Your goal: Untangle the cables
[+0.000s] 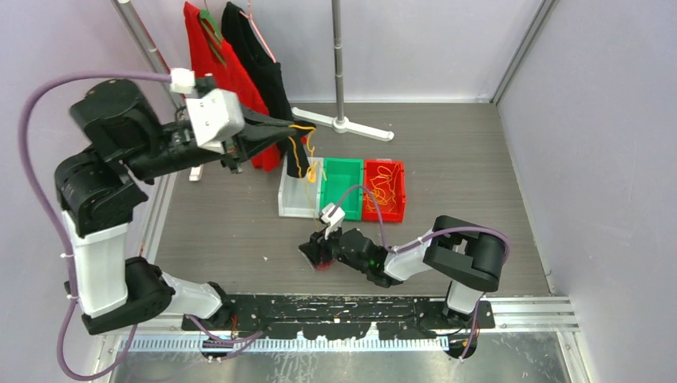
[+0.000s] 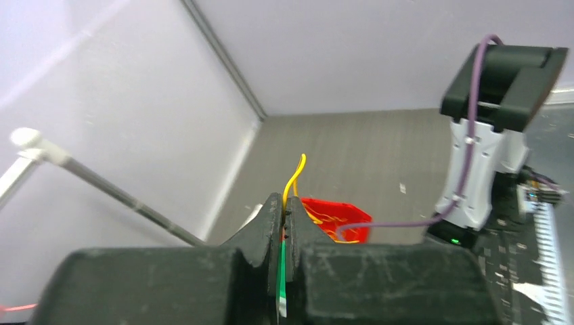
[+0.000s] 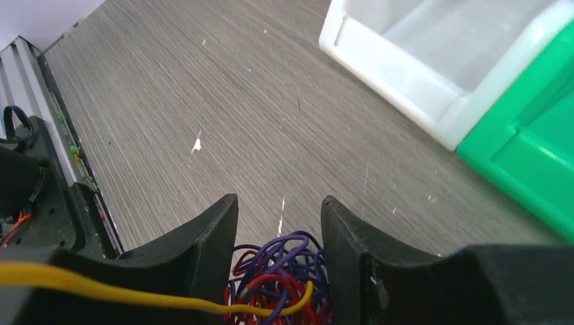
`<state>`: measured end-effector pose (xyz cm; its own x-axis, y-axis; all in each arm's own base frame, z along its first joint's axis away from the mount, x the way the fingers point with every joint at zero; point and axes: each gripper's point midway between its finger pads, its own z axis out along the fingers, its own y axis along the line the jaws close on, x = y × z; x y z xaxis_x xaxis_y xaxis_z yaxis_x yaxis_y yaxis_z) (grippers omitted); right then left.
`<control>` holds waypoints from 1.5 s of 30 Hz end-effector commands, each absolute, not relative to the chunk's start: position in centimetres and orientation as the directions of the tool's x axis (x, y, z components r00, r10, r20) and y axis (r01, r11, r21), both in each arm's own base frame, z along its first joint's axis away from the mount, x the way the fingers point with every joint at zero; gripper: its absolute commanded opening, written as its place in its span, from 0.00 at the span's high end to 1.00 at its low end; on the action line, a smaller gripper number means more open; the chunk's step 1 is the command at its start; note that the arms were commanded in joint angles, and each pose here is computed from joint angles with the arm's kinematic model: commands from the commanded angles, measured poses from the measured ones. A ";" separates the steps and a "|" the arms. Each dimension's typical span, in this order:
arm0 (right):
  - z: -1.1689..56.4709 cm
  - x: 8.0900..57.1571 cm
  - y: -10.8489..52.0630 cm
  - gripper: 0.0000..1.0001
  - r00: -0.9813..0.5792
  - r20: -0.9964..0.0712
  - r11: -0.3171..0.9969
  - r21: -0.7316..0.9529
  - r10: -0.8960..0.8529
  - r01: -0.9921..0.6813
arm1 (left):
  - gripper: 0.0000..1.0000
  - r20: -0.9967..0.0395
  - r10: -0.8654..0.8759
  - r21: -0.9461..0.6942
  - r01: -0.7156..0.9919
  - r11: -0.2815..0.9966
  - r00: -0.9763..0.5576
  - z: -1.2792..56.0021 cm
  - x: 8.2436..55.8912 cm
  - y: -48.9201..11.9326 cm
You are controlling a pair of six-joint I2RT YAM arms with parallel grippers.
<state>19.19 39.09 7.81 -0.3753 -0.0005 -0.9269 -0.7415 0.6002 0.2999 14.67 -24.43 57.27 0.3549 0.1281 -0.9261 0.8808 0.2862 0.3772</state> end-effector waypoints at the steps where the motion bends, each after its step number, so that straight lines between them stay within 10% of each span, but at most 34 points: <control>1: 9.1 19.0 39.0 0.48 -0.375 -0.922 0.587 0.356 0.095 -0.728 | 1.00 -0.811 0.022 0.531 0.720 0.447 0.584 64.3 14.1 -21.2; 13: 6.9 18.1 37.1 0.51 -0.391 -0.920 0.628 0.310 0.010 -0.714 | 1.00 -0.647 -0.072 0.573 0.546 0.611 0.759 71.3 11.6 -16.5; 25: 20.2 18.2 35.6 0.13 -0.226 -0.964 0.596 0.264 0.139 -0.759 | 1.00 -0.806 -0.034 0.536 0.754 0.379 0.590 62.9 11.0 -20.2; 35: 30.3 17.4 32.2 0.16 -0.071 -0.957 0.569 0.225 0.280 -0.791 | 1.00 -0.887 0.003 0.458 0.877 0.145 0.462 56.7 10.2 -23.8; 45: 27.8 20.4 25.6 0.20 -0.026 -0.959 0.791 0.249 0.283 -0.558 | 1.00 -0.900 0.005 0.434 0.897 0.082 0.435 55.0 12.6 -27.8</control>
<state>18.41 29.45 28.57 -0.0645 0.2797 -0.9579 -0.7148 0.6568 0.2399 12.55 -26.52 53.63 0.4043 0.0714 -0.9119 0.9064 0.1023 0.4098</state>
